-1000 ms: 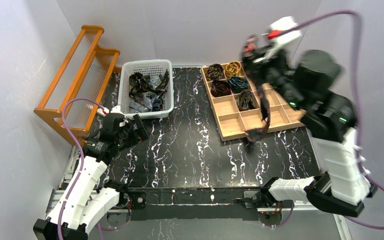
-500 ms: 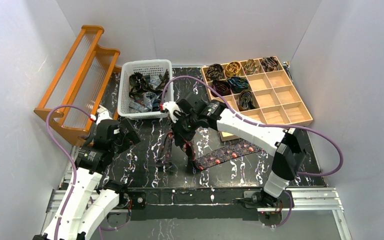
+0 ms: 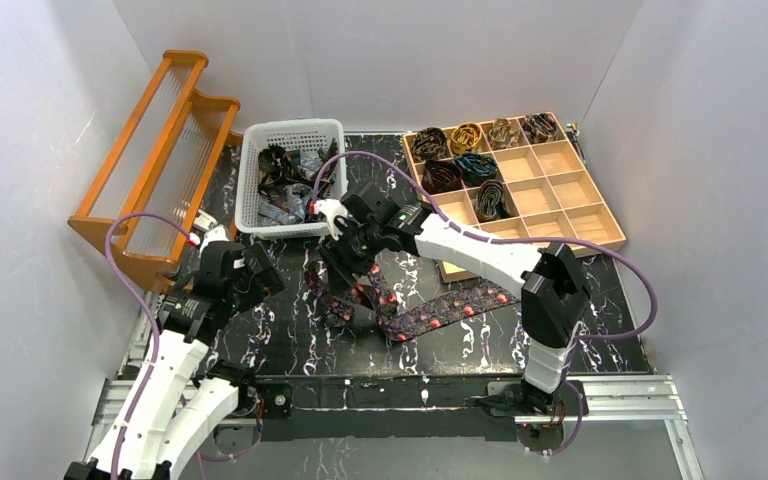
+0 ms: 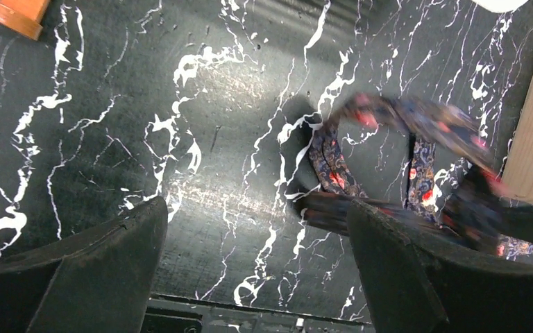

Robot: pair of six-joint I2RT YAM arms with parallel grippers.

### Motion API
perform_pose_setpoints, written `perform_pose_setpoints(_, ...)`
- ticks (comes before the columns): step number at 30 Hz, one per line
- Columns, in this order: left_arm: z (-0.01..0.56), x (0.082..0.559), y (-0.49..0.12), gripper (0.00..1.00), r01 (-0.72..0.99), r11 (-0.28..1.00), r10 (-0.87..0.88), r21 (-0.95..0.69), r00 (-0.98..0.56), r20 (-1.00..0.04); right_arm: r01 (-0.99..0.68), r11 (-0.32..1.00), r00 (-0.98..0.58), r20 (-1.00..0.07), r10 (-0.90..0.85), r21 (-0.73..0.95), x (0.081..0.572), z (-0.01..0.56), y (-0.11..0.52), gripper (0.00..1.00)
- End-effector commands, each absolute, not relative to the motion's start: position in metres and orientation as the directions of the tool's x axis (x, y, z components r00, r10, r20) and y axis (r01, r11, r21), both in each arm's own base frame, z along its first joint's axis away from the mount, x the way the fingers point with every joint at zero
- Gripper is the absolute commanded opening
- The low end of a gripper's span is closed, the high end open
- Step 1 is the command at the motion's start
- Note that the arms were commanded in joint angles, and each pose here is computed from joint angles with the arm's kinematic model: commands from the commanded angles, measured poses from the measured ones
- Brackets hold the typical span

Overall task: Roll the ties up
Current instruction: Place the tie at the center of the board, then flatten out the tie at the center of the board.

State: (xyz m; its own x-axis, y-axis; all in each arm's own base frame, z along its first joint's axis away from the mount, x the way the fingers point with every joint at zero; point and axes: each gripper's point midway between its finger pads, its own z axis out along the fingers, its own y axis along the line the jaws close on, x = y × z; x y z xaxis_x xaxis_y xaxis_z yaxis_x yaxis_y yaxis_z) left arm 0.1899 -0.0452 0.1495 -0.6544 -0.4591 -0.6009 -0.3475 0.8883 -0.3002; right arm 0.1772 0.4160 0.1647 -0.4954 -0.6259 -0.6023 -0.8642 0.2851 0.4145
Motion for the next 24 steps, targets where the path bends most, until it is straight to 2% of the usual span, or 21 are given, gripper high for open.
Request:
perform_pose_setpoints(1, 0.14, 0.188, -0.055, 0.98, -0.353, 0.874, -0.484, -0.333, -0.681, -0.55, -0.836, 0.417, -0.541, -0.67, -0.508, 0.357, 0.204, 0.195, 0.404, 0.71)
perform_pose_setpoints(3, 0.135, 0.191, -0.065, 0.98, -0.34, 0.861, -0.502, -0.377, -0.686, -0.527, -0.781, 0.511, -0.601, -0.657, -0.456, 0.359, 0.216, 0.194, 0.38, 0.77)
perform_pose_setpoints(6, 0.122, 0.191, -0.077, 0.98, -0.344, 0.84, -0.525, -0.42, -0.709, -0.47, -0.691, 0.608, -0.684, -0.627, -0.373, 0.392, 0.216, 0.189, 0.347, 0.81)
perform_pose_setpoints(9, 0.112, 0.191, -0.084, 0.98, -0.355, 0.825, -0.541, -0.439, -0.72, -0.435, -0.455, 0.834, -0.792, -0.57, -0.218, 0.313, 0.225, 0.16, 0.292, 0.81)
perform_pose_setpoints(12, 0.101, 0.19, -0.09, 0.98, -0.363, 0.813, -0.551, -0.456, -0.733, -0.399, -0.182, 0.944, -0.887, -0.459, -0.037, 0.275, 0.21, 0.122, 0.241, 0.79)
perform_pose_setpoints(14, 0.092, 0.188, -0.1, 0.98, -0.355, 0.799, -0.551, -0.485, -0.756, -0.354, -0.01, 0.973, -0.915, -0.394, 0.083, 0.229, 0.195, 0.097, 0.21, 0.78)
perform_pose_setpoints(17, 0.085, 0.186, -0.105, 0.95, -0.35, 0.796, -0.543, -0.494, -0.774, -0.327, 0.137, 0.962, -0.895, -0.388, 0.222, 0.235, 0.186, 0.089, 0.186, 0.78)
perform_pose_setpoints(21, 0.085, 0.191, -0.106, 0.95, -0.329, 0.799, -0.537, -0.504, -0.768, -0.35, 0.202, 0.922, -0.867, -0.378, 0.325, 0.329, 0.19, 0.079, 0.179, 0.76)
perform_pose_setpoints(24, 0.075, 0.192, -0.109, 0.94, -0.323, 0.813, -0.51, -0.484, -0.796, -0.326, 0.303, 0.906, -0.848, -0.351, 0.397, 0.294, 0.19, 0.066, 0.165, 0.73)
